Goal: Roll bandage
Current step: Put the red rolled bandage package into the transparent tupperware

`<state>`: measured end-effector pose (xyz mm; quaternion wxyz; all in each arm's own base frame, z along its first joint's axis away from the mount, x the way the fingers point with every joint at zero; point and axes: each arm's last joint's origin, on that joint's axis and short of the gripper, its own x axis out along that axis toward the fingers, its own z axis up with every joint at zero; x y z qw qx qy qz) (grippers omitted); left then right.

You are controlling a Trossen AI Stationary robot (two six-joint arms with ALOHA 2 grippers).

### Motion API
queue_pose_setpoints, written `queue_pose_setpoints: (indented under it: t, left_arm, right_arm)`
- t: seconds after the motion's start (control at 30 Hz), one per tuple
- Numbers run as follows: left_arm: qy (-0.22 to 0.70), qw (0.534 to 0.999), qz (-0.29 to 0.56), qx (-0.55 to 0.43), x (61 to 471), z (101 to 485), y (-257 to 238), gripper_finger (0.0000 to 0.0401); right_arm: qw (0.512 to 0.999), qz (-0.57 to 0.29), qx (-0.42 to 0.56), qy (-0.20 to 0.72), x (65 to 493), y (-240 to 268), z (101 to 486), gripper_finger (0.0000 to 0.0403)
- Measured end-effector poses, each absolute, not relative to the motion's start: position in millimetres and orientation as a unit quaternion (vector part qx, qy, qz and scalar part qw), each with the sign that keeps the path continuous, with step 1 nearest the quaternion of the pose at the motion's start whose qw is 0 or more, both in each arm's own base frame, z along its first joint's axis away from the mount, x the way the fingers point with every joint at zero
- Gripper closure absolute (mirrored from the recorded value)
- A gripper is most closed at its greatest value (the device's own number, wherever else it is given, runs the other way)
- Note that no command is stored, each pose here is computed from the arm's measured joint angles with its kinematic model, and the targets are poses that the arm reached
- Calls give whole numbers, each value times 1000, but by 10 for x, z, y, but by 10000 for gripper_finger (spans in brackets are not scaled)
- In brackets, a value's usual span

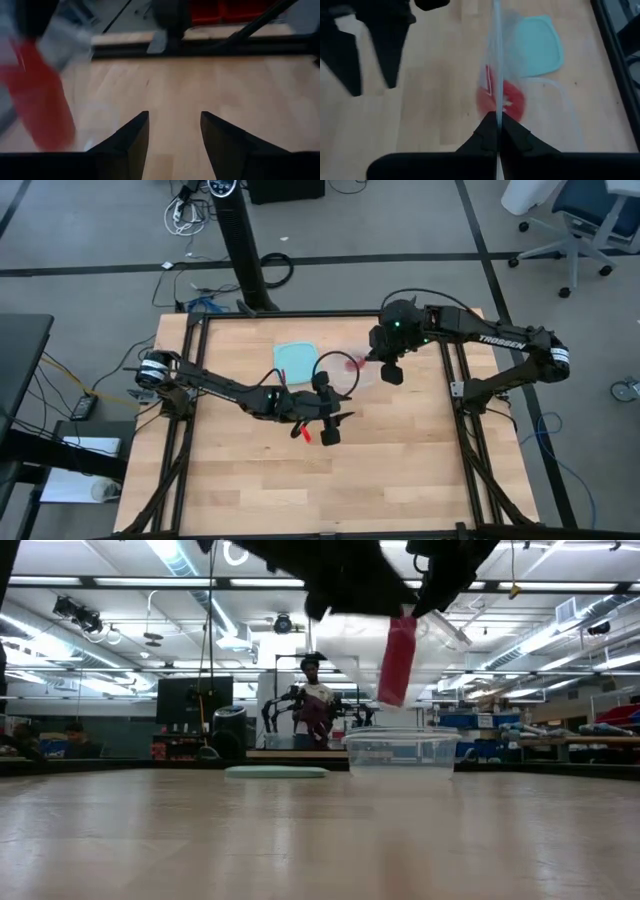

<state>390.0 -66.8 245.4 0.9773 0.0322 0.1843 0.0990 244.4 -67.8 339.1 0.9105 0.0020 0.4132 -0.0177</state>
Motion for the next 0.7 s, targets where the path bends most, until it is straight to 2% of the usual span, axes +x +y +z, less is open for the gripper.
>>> queue_pose_setpoints:
  t: [0.13,0.43,0.7]
  left_arm:
    - [188,973,135,20,3837,2295,-639,220]
    - [77,984,156,-35,3598,1940,-498,220]
    - [96,973,196,-71,3487,1733,-245,220]
  right_arm:
    - [909,-27,2,416,2442,-757,3375,403]
    - [909,-14,18,415,2571,-890,3263,403]
    - [895,-14,29,445,2717,-1031,3050,403]
